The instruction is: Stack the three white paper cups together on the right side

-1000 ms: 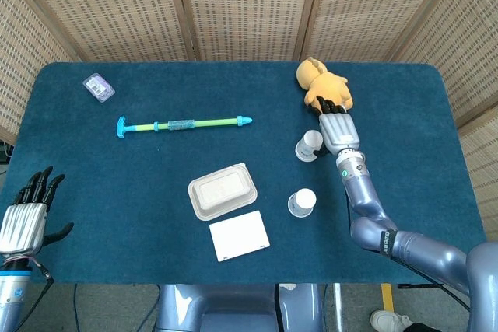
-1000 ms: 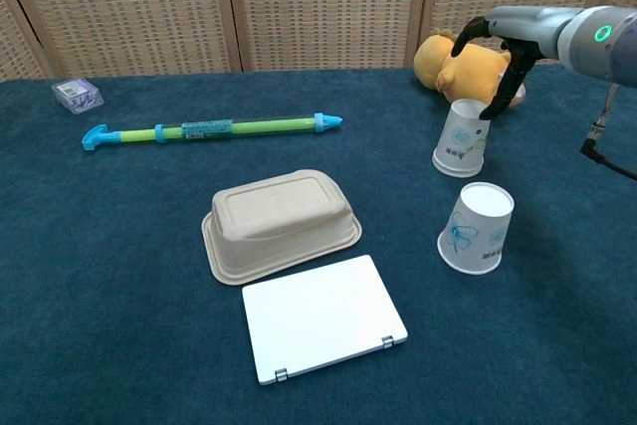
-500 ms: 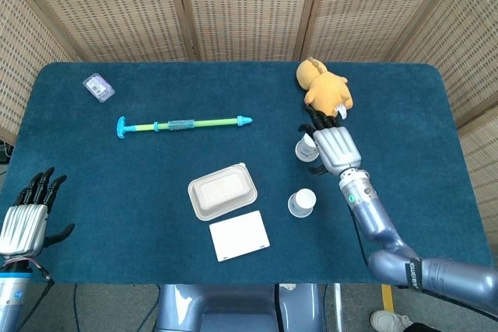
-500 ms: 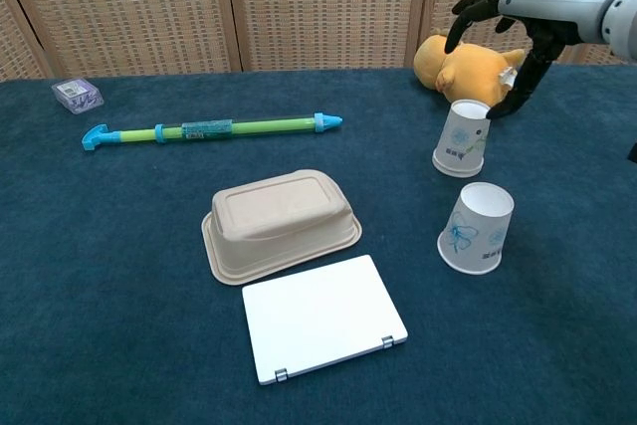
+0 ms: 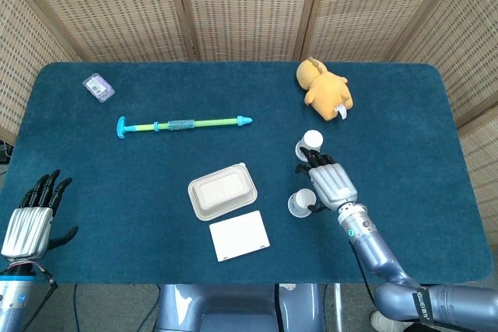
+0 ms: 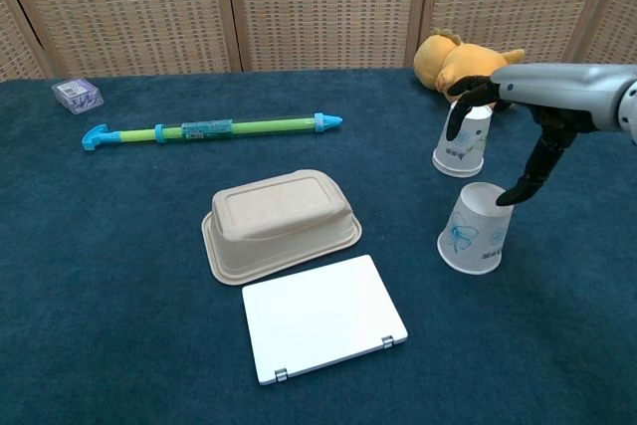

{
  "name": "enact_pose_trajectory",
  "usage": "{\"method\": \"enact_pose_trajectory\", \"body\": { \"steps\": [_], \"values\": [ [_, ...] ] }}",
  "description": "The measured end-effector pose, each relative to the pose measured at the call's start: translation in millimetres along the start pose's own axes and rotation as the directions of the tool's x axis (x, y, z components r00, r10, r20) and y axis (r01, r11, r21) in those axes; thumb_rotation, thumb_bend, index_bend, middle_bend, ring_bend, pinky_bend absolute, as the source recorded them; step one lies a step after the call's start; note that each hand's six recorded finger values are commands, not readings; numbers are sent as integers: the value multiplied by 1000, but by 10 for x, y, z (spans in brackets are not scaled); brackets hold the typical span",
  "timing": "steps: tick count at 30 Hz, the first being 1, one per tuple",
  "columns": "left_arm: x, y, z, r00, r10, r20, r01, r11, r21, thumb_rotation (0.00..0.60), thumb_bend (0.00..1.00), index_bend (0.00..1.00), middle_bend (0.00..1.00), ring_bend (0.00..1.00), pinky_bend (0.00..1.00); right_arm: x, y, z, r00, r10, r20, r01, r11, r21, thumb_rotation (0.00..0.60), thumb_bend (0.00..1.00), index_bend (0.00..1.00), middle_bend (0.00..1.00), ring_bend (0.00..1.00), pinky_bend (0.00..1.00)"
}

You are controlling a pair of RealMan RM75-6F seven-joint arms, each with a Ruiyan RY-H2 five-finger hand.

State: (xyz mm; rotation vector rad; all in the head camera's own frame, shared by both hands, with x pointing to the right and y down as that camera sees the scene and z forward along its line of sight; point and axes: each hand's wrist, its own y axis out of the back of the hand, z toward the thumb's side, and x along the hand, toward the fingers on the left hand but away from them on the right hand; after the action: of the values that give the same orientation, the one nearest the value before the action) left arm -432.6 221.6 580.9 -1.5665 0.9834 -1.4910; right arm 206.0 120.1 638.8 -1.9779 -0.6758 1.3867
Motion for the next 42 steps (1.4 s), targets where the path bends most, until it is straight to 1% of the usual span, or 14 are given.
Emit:
{"method": "enact_pose_trajectory", "body": {
  "steps": [5,9,13,18,23,28,33,39,42],
  "values": [
    [5,4,-9,1000,1,-3,-1,1000,-1,600,228,116,0,0,158,-23,-54,50,1000,4,-7,-4,1000,4,600,227,324,0,0,173],
    [7,-1,-15,1000,-2,-3,2,1000,0,600,228,115,0,0,158,-15,-140,62,1000,25,-1,-25,1000,5,600,227,327,0,0,173],
    [4,10,-8,1000,3,0,-3,1000,-3,600,228,115,0,0,158,-28,-232,17,999,46,20,-46,999,4,600,226,329,0,0,173],
    [1,4,-1,1000,0,3,0,1000,-2,600,228,115,0,0,159,-43,-274,-30,998,55,33,-55,998,1,600,226,340,0,0,175],
    [-5,12,2,1000,2,4,-2,1000,-7,600,228,116,0,0,159,-73,-332,-83,997,65,46,-65,998,-3,600,227,398,3,0,182],
    [1,5,1,1000,-2,4,2,1000,-5,600,228,119,0,0,158,-96,-390,-80,997,70,43,-69,998,-11,600,227,442,21,0,186],
    [0,9,-5,1000,-1,2,1,1000,-8,600,228,122,0,0,158,-130,-417,-83,997,59,43,-59,998,-14,600,231,512,58,0,198],
    [5,18,-16,1000,2,-1,-2,1000,-10,600,228,122,0,0,158,-150,-398,-68,998,47,38,-47,999,-14,600,232,525,64,0,199],
    [6,17,-17,1000,1,-1,-1,1000,-9,600,228,122,0,0,158,-171,-337,-48,999,33,33,-33,999,-6,600,232,527,65,0,199]
  ]
}}
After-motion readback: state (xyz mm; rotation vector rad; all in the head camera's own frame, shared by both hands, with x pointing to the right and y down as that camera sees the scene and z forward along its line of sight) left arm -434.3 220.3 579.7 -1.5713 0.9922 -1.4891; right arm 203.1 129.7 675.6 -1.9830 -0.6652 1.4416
